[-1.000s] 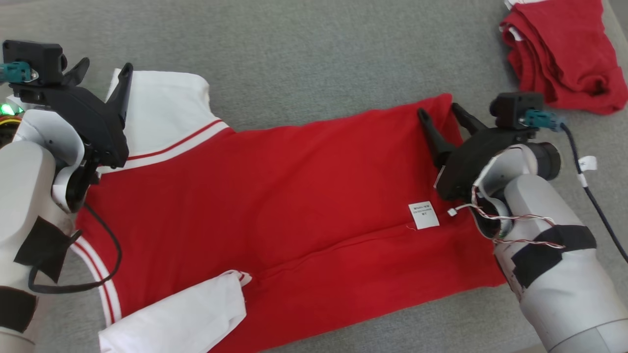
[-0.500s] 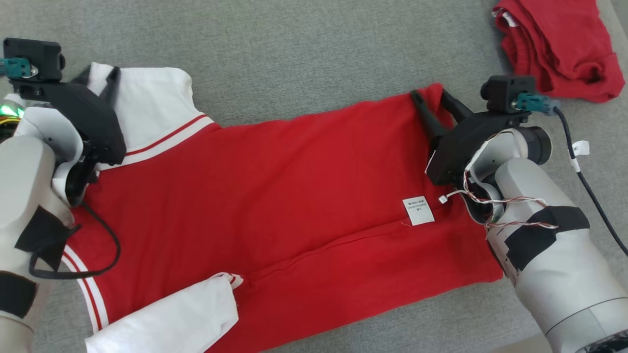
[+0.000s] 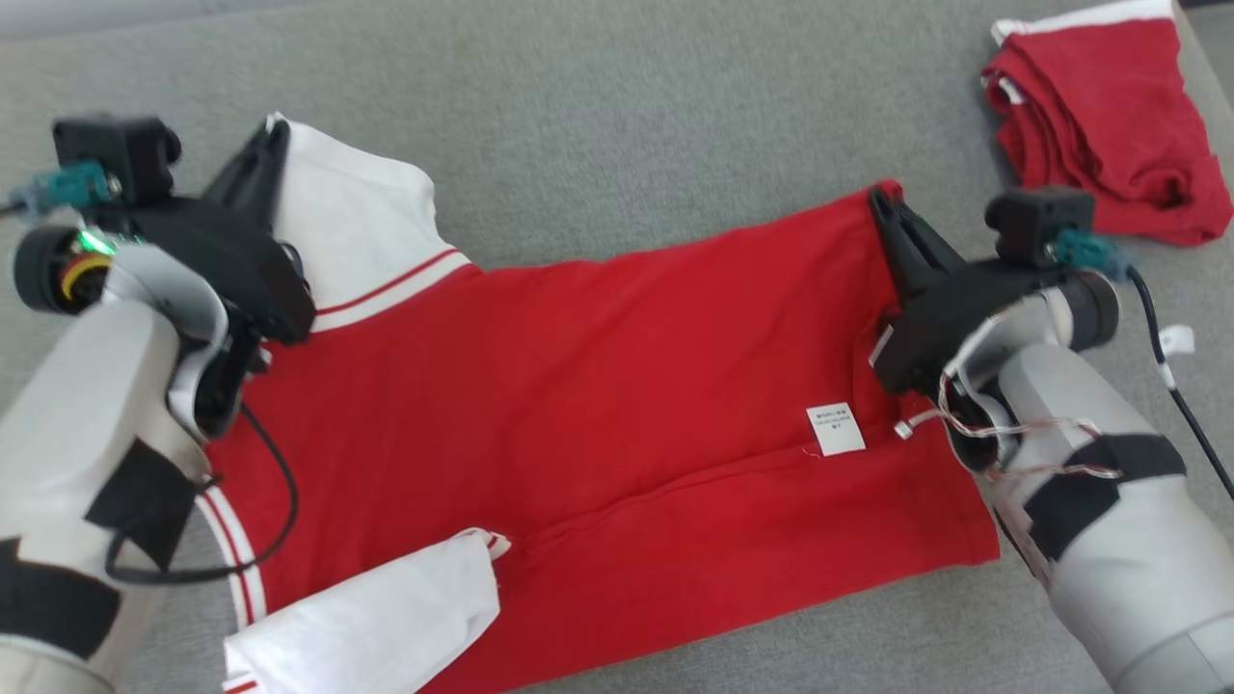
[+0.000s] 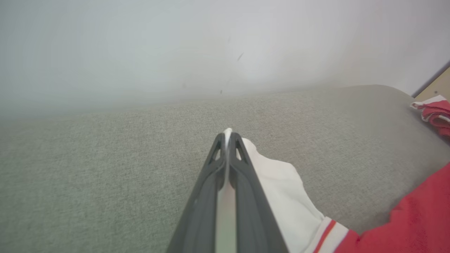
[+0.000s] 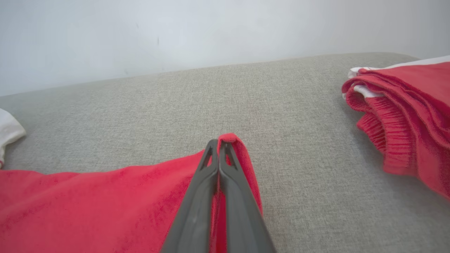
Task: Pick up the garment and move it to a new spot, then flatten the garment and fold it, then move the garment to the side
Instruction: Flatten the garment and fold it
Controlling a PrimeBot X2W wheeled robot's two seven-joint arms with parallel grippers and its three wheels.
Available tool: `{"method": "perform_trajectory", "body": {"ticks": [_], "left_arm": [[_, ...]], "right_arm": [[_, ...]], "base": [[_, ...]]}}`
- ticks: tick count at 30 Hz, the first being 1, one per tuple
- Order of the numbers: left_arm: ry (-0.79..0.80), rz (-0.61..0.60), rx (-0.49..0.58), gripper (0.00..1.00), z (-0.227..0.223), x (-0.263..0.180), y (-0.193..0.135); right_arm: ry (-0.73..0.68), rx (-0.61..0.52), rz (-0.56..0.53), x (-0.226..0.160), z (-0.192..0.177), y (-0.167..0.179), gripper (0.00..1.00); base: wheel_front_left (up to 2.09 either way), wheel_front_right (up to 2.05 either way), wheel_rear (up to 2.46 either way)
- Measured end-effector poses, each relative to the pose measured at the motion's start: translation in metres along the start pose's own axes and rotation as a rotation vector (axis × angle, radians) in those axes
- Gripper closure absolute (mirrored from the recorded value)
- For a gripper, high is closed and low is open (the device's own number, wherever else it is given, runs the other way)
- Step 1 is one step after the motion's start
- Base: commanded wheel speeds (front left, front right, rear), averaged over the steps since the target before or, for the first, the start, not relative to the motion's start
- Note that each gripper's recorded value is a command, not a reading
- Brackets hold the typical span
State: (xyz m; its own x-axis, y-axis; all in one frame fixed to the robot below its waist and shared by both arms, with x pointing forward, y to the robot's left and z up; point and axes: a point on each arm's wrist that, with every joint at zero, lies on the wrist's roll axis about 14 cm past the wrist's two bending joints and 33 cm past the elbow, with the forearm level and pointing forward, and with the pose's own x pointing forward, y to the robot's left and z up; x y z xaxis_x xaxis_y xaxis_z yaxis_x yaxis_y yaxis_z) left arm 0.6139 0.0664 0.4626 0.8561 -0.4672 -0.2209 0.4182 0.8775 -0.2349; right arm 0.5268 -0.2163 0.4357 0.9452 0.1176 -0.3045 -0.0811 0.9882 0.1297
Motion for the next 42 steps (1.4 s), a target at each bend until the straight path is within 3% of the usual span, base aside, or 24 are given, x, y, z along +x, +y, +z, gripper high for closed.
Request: {"method": "perform_trajectory", "body": {"ticks": [7, 16, 26, 39, 40, 41, 42], "left_arm": [[-0.130, -0.044, -0.038, 1.00, 0.020, -0.040, -0.018], [-0.210, -0.038, -0.119, 1.00, 0.007, -0.112, -0.036], [-0.202, 0.055, -0.234, 1.00, -0.027, -0.172, -0.042], [-0.157, 0.124, -0.342, 1.00, -0.067, -0.203, -0.053], [-0.148, 0.130, -0.349, 1.00, -0.071, -0.205, -0.054], [-0.140, 0.136, -0.351, 0.99, -0.076, -0.207, -0.055], [-0.138, 0.141, -0.348, 0.30, -0.078, -0.208, -0.055]], "right_arm": [[-0.037, -0.017, 0.040, -0.026, 0.003, 0.003, 1.00], [-0.063, 0.017, 0.089, -0.059, -0.005, 0.009, 1.00], [-0.051, 0.093, 0.064, -0.080, -0.021, -0.003, 1.00], [-0.022, 0.147, 0.035, -0.107, -0.044, -0.011, 1.00], [-0.015, 0.150, 0.030, -0.109, -0.046, -0.012, 0.95], [-0.011, 0.149, 0.029, -0.111, -0.048, -0.012, 0.52], [-0.011, 0.151, 0.027, -0.112, -0.049, -0.012, 0.00]], "base": [[0.00, 0.00, 0.00], [0.00, 0.00, 0.00], [0.00, 0.00, 0.00], [0.00, 0.00, 0.00], [0.00, 0.00, 0.00], [0.00, 0.00, 0.00], [0.00, 0.00, 0.00]]}}
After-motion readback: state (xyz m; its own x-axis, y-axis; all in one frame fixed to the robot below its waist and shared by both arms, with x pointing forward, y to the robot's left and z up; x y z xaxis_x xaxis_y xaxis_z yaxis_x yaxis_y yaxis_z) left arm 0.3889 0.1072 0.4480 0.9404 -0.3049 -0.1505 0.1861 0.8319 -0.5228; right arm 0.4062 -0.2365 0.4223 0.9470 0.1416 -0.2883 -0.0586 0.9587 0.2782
